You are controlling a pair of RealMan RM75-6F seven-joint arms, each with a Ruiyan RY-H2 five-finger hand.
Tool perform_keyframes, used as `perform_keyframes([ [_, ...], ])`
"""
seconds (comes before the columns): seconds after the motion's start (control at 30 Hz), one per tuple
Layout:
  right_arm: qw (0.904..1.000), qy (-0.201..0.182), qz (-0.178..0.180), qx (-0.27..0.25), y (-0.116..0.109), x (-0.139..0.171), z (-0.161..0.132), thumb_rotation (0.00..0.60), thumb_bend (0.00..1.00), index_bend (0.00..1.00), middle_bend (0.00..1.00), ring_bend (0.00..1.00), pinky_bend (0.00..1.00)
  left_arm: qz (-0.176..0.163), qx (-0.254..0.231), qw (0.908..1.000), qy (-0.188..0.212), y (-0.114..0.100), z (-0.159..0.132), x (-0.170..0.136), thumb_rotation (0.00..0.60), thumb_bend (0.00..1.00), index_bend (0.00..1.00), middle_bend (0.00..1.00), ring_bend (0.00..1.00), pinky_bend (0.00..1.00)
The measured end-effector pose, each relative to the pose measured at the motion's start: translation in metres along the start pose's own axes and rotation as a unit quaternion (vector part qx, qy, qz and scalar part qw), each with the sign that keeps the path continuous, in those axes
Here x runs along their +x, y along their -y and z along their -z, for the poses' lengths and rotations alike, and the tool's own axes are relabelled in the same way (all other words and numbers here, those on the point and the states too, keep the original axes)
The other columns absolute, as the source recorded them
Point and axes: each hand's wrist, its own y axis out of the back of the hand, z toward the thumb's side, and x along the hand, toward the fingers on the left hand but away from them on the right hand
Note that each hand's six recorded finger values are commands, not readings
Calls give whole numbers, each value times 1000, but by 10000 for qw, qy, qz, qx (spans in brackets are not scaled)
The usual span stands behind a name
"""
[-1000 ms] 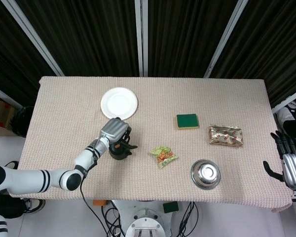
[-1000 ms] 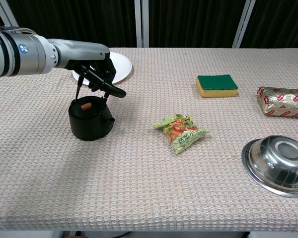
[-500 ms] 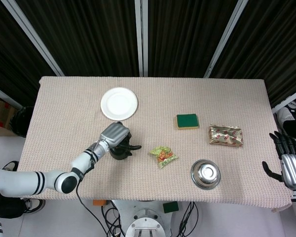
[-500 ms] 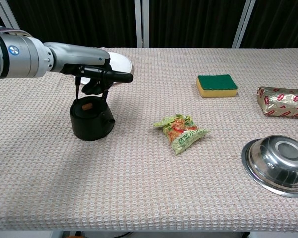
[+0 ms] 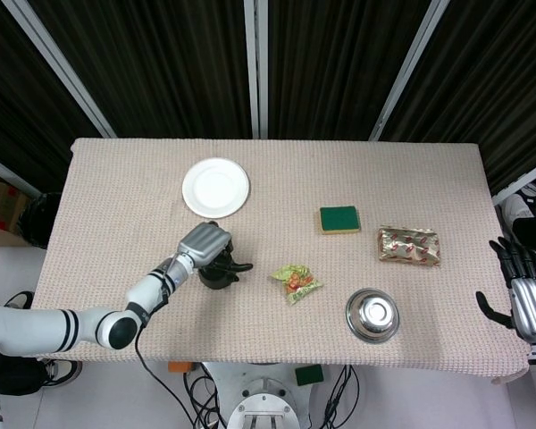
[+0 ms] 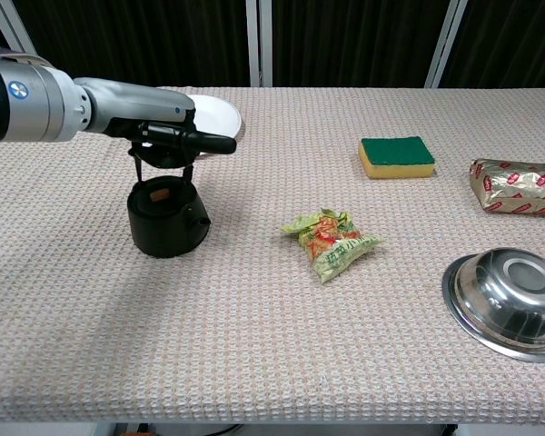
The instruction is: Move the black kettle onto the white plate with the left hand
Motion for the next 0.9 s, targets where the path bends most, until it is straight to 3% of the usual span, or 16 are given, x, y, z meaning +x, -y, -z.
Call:
perform_keyframes([
  [0.67, 10000, -8, -44, -18, 2, 0, 0, 600, 327, 0, 0, 0, 0, 141, -2, 9999, -85, -5, 9, -14, 0, 0, 943, 1000, 971, 297],
  [0.9, 10000, -2, -41, -21, 1, 0, 0, 600, 327, 0, 0, 0, 0, -36, 4, 10000, -63, -10, 8, -16, 0, 0, 997, 1000, 1000, 305],
])
